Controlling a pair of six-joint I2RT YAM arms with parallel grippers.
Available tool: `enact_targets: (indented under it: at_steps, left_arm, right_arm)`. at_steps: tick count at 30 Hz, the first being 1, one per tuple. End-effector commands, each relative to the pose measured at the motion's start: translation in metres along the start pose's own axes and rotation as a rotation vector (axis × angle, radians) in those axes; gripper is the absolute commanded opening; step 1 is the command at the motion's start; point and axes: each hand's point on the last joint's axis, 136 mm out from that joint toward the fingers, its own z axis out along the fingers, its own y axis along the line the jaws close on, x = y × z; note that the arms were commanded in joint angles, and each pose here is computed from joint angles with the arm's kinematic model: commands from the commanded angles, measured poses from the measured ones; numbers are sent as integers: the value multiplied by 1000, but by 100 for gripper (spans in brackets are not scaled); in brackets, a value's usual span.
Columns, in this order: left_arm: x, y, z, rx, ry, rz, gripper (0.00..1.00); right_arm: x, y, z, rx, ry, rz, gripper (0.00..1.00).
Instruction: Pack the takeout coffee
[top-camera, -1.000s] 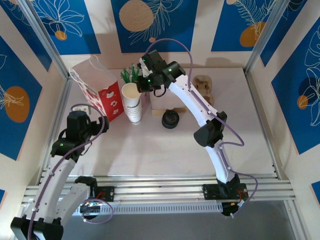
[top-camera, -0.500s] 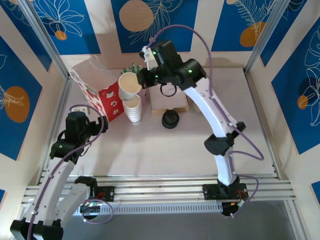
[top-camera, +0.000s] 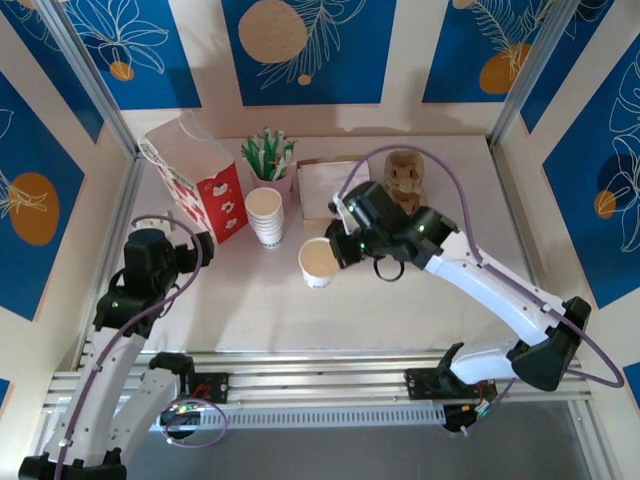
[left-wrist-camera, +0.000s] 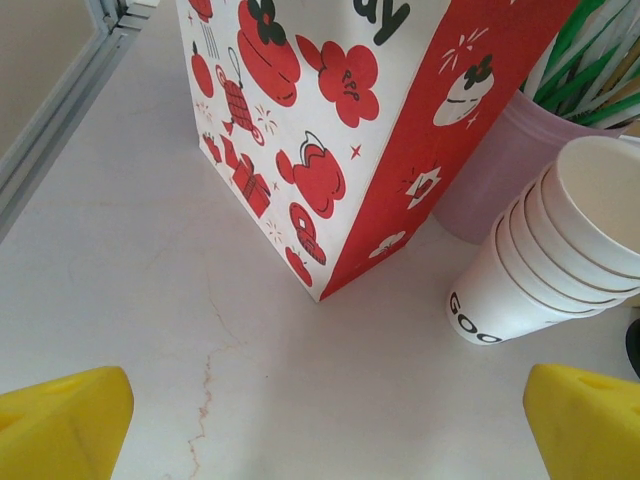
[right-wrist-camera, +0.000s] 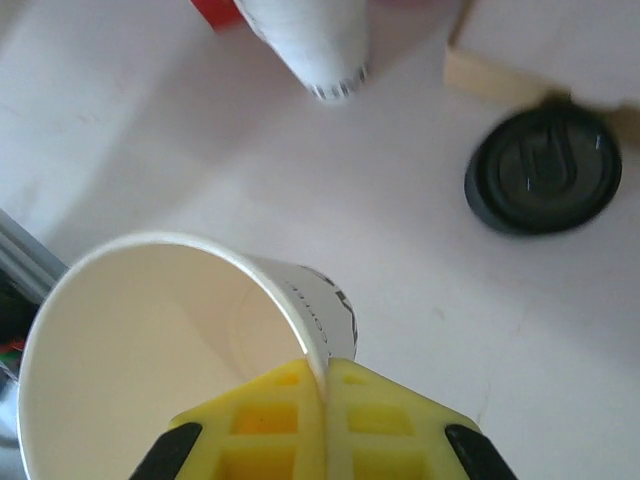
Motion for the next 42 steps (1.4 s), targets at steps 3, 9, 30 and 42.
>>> enact_targets:
  at_steps: [3,9,30,42]
  left_arm:
    - [-5,-8,-5,33,-10,5,100]
    - [-3,-10,-4,41,0,16,100]
    - [1,-15,-3,55,13,35,100]
    - [1,-15,-2,52,18,41,100]
  right_arm:
    - [22,-13,30,-30,-28,126,0]
    - [41,-30,67,22,9,164,0]
    - [47,-45,90,122,68,173,24]
    - [-5,-50,35,164,-16,100,64]
